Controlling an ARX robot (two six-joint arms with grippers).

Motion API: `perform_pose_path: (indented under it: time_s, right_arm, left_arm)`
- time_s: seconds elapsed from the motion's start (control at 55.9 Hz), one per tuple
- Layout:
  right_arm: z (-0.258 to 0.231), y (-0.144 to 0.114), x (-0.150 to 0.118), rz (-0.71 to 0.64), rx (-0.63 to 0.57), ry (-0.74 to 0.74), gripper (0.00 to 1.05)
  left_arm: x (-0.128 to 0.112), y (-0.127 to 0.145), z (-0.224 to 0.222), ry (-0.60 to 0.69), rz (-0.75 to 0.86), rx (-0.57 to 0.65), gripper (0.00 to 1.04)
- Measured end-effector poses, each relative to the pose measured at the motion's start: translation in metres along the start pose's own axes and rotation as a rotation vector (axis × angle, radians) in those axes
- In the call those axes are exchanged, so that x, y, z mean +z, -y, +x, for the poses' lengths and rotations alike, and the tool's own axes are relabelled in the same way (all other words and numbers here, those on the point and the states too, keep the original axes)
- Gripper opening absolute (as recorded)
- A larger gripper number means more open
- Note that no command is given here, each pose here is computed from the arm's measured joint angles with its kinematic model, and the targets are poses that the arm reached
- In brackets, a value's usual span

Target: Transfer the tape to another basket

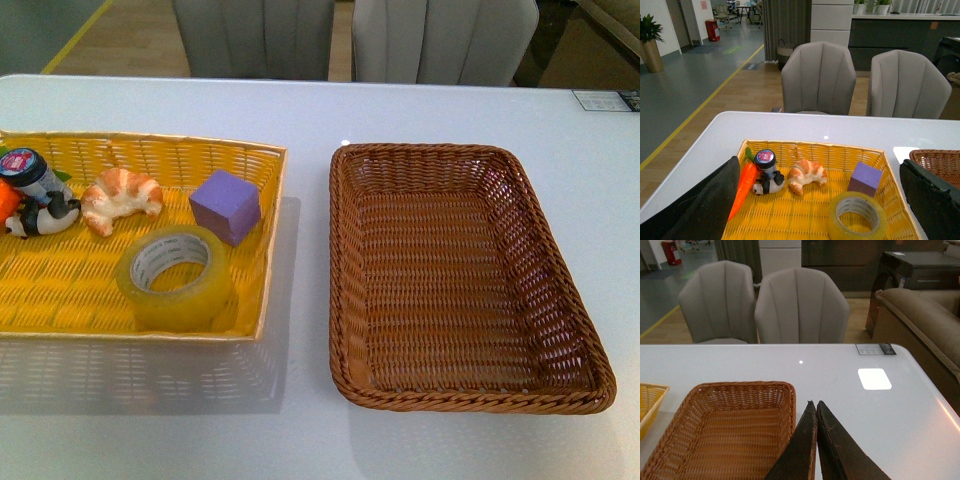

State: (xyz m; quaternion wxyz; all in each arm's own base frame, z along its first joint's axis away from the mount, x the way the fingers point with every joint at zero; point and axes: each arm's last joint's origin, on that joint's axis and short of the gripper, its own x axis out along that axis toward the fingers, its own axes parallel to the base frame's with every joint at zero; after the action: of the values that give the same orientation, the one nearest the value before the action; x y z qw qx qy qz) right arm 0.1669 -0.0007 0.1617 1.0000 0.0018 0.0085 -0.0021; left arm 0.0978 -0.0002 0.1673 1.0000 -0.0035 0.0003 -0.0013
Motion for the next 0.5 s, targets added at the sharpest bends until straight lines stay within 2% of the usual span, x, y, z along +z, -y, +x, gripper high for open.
perform_pose_path:
  time_s: [0.501]
  right_arm:
    - [-0.028, 0.000, 0.007, 0.000, 0.000, 0.024, 0.02]
  left_arm:
    - [0.000, 0.000, 0.000, 0.000, 0.000, 0.000, 0.96]
